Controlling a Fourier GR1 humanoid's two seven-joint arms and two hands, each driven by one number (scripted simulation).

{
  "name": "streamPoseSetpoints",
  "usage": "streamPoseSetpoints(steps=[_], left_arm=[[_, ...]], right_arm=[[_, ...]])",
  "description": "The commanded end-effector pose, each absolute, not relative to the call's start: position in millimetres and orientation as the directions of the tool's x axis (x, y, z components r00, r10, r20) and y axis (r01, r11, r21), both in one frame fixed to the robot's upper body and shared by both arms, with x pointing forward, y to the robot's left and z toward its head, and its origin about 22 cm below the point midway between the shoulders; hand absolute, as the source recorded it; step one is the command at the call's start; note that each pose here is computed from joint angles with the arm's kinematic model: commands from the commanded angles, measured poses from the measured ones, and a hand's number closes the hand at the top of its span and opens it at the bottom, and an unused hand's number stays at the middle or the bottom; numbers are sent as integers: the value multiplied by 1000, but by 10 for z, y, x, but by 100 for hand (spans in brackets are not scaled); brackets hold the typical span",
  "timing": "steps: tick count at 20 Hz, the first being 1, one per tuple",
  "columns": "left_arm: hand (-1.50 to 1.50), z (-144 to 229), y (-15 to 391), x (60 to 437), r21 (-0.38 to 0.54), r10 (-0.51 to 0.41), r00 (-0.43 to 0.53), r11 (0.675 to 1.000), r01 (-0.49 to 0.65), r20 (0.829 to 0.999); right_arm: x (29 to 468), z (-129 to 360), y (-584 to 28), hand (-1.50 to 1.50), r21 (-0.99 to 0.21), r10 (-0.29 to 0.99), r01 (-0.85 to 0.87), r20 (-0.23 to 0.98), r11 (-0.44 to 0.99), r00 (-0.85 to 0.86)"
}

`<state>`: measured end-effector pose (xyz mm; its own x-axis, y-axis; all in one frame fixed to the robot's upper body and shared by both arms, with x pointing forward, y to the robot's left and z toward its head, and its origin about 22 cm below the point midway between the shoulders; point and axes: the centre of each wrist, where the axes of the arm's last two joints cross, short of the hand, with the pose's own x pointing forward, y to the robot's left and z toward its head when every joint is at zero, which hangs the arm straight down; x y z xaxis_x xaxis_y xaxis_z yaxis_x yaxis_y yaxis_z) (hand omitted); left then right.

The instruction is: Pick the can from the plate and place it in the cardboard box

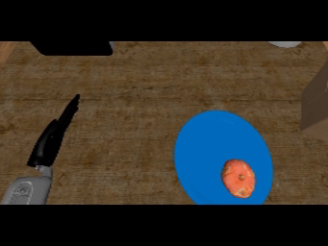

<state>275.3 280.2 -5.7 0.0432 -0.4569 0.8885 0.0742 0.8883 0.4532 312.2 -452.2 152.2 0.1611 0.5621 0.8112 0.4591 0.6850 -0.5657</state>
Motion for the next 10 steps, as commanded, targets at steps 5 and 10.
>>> streamPoseSetpoints(steps=[5, 10], left_arm=[[0, -95, 2946, 2591, 470, -474, 35, 878, 88, 880], [0, -43, 2874, 2683, 462, -465, 40, 884, 66, 884]], right_arm=[[2812, 1243, -5077, -150, -292, 377, 650, 926, 701, 10], [2591, 1261, -5559, -150, -239, 394, 718, 918, 654, -53]])
